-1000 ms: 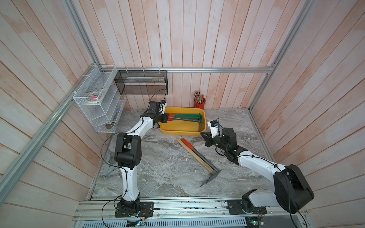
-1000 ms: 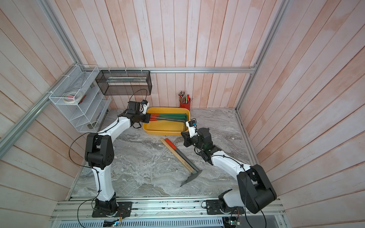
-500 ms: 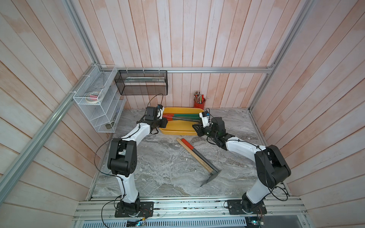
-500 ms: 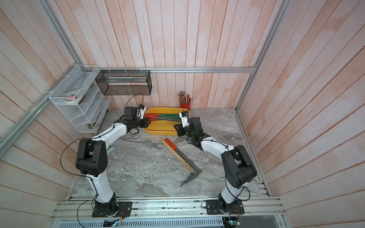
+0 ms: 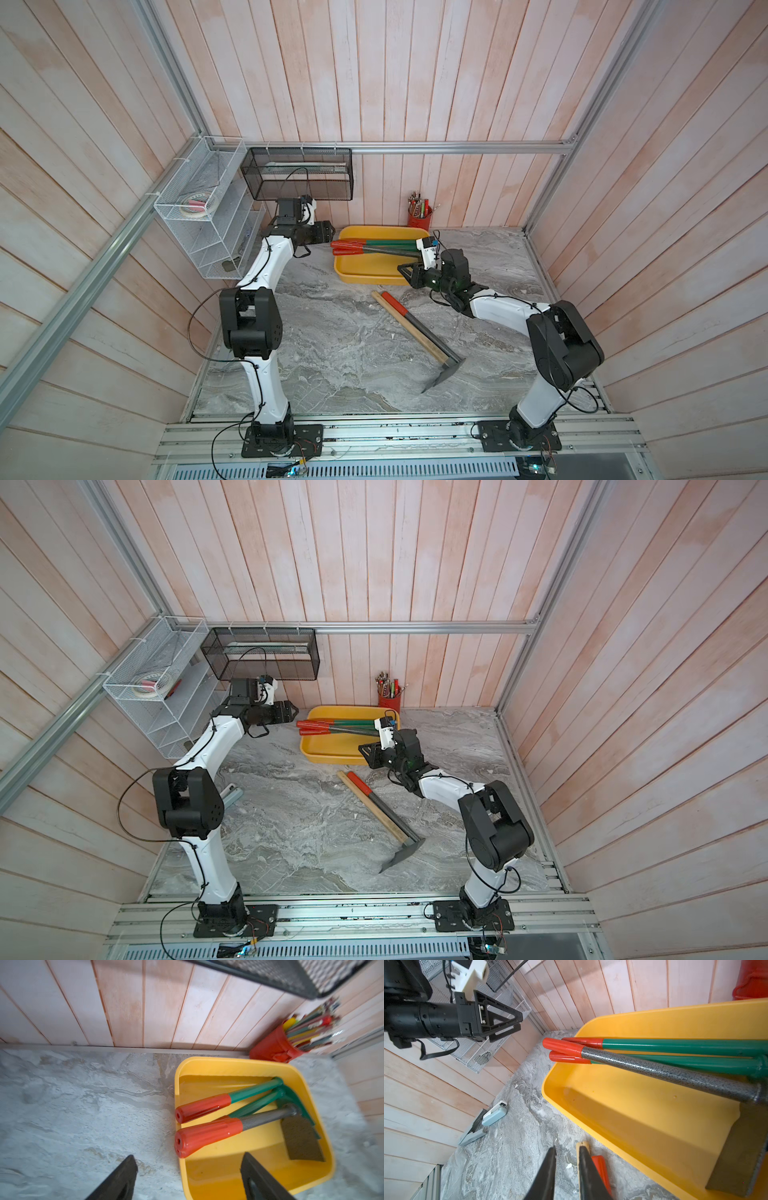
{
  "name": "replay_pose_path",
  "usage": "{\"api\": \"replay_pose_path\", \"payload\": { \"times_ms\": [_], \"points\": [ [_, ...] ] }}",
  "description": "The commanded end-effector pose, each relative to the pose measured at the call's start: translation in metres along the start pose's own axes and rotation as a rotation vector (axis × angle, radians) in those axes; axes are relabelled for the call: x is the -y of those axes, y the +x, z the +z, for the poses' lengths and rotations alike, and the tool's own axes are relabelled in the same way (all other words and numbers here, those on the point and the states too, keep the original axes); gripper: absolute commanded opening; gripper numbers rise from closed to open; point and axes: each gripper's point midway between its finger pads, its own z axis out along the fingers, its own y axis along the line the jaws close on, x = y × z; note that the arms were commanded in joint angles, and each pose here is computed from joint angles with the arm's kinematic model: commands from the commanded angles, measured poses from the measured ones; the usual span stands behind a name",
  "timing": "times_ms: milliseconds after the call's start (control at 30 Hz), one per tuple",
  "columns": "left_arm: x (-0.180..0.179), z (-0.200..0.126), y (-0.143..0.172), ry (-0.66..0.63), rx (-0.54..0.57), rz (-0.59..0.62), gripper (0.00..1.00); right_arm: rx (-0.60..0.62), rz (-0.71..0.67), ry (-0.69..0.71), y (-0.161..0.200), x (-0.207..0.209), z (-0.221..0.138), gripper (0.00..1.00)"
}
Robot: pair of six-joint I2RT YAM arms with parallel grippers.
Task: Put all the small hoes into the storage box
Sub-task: Adjust the hoe in the storage box.
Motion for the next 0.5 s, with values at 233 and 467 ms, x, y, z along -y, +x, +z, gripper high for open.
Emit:
{"api": "replay_pose_path", "payload": {
  "times_ms": [233, 467],
  "points": [
    [0.032, 0.031, 0.031, -0.169, -0.219, 0.699, 0.82, -0.041, 0.009, -0.043, 0.024, 0.005, -0.009, 0.22],
    [0.060, 0.045, 0.030, -0.097, -0.176, 0.946, 0.85, -0.034, 0.004, -0.039, 0.026, 0.011, -0.020, 0.22]
  ]
}}
